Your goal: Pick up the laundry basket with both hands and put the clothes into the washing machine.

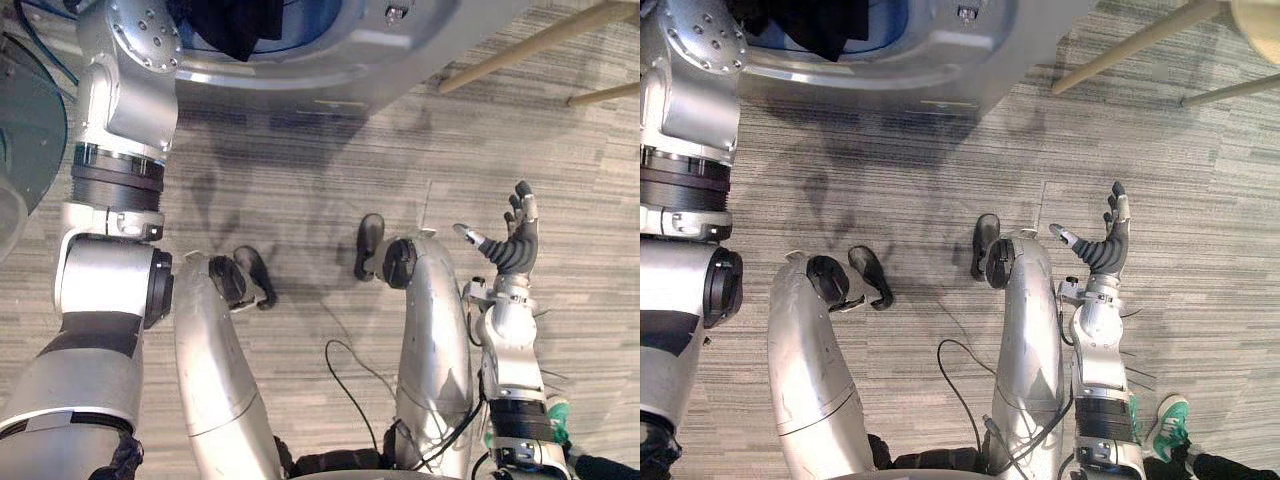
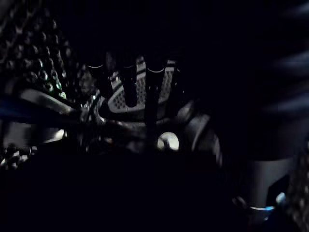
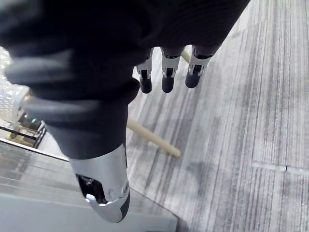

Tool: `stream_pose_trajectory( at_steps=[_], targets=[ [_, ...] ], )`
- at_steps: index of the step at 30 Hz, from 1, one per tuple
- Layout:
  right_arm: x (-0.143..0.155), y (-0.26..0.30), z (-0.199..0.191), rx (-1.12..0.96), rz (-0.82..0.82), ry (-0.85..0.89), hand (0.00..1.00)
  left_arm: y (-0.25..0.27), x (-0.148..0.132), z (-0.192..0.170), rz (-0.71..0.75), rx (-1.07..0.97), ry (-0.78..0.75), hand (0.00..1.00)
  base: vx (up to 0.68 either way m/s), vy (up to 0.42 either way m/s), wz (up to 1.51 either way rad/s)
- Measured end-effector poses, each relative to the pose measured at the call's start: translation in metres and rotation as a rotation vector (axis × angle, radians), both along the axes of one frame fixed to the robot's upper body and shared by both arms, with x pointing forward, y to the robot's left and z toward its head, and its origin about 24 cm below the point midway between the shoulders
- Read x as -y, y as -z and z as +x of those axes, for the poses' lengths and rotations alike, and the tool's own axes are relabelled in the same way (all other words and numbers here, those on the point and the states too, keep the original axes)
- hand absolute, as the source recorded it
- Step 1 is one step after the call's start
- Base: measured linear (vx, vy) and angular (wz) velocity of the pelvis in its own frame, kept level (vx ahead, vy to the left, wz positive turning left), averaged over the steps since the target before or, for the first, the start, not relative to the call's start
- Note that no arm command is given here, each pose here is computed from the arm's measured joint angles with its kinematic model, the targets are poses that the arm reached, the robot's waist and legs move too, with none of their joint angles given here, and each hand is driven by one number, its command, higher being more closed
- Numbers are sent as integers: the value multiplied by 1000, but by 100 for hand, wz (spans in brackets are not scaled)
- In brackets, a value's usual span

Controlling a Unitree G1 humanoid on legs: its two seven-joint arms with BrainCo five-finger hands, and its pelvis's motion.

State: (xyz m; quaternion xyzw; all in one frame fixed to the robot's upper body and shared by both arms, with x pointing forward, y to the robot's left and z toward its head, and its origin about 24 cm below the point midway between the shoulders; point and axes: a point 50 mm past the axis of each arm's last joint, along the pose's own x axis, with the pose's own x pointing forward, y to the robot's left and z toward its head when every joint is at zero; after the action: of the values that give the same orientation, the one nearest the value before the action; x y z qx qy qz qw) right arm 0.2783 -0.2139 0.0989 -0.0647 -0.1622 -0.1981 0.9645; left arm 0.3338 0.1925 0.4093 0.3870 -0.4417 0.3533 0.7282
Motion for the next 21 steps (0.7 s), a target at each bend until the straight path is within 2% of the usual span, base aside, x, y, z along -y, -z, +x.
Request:
stream_pose_trajectory(
  at_steps=[3, 7, 10, 12, 13, 15, 21],
  targets=[
    [-10, 8, -1, -31, -12, -34, 0, 24, -9, -7, -43, 23, -6, 0, 69, -40, 10],
    [-27, 24, -3, -101, 12, -84, 0, 75, -9, -2, -133, -48, 21, 0, 48, -74, 20],
    [-27, 37, -6, -168, 33, -75, 0, 152, -5, 7, -305, -244, 113, 0, 28, -91, 23],
    [-27, 52, -8, -251, 49, -64, 0, 228, 3, 4, -489, -457, 195, 0, 52, -87, 25],
    [-27, 57, -9, -273, 54, -61, 0, 247, 6, 1, -537, -512, 223, 0, 69, -91, 21],
    [-23, 86, -20, -412, 75, -35, 0, 318, 17, -19, -712, -724, 311, 0, 92, -93, 29],
    [-17, 145, -53, -692, 98, -7, 0, 427, 13, -82, -961, -1068, 328, 0, 144, -74, 32]
  ],
)
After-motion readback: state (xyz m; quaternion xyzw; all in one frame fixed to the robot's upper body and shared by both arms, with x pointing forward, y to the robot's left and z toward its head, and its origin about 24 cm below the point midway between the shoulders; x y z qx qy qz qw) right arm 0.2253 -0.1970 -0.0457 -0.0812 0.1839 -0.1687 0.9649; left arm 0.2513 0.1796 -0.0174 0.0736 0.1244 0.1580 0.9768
